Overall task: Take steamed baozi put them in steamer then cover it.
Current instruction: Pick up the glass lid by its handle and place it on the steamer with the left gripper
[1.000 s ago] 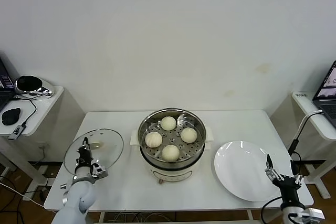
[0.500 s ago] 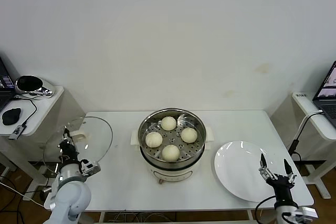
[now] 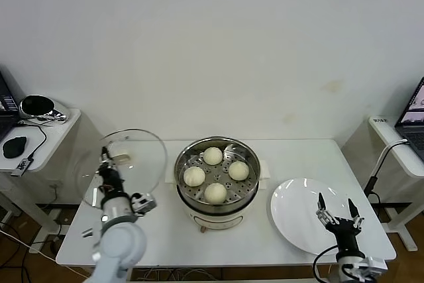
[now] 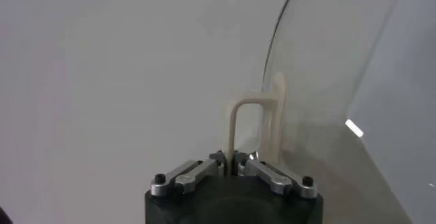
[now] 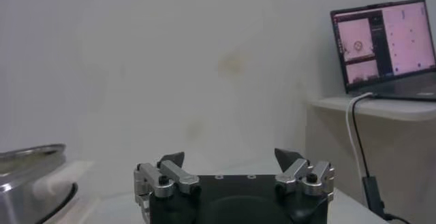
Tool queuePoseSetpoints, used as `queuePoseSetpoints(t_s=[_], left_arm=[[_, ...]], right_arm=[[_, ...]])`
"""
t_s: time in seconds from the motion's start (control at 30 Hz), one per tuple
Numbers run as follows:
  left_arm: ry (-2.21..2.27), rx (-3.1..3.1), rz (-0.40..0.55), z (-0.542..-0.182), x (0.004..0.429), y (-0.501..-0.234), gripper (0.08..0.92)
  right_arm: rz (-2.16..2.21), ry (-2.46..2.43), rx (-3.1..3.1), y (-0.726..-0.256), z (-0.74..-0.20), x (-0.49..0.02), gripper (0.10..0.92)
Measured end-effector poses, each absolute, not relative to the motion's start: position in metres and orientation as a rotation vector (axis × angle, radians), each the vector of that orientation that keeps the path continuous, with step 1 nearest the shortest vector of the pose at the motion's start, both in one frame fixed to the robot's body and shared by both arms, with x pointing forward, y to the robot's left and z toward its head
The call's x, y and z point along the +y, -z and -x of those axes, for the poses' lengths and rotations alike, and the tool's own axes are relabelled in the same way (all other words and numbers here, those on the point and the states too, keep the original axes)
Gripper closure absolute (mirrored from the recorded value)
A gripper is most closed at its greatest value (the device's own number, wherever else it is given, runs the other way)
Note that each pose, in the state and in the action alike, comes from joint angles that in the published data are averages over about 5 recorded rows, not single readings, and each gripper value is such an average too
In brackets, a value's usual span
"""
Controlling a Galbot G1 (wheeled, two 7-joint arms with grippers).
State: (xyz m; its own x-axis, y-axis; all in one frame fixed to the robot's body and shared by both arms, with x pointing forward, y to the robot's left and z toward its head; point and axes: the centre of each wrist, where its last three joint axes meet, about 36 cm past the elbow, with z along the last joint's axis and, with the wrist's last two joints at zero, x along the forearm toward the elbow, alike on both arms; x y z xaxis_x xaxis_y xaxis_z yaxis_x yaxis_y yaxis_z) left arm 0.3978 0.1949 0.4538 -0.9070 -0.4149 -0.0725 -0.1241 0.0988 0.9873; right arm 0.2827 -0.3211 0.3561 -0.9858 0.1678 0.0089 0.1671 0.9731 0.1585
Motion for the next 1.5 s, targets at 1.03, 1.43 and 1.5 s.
queuePoseSetpoints(t_s=[1.03, 1.43, 1.5], left_arm=[[1.97, -2.389, -0.064, -0.42, 0.001, -0.468, 0.862], [2.066, -2.256, -0.059, -0.423, -0.009, -0.46, 0.862], [2.065, -2.24, -0.05, -0.423, -0.009, -0.458, 0.862]], right_arm=[[-0.305, -0.215, 3.163, -0.334, -0.287, -0.314, 0.2], [-0.309, -0.208, 3.16, -0.333, -0.287, -0.314, 0.2], [-0.309, -0.209, 3.159, -0.333, -0.287, -0.314, 0.2]])
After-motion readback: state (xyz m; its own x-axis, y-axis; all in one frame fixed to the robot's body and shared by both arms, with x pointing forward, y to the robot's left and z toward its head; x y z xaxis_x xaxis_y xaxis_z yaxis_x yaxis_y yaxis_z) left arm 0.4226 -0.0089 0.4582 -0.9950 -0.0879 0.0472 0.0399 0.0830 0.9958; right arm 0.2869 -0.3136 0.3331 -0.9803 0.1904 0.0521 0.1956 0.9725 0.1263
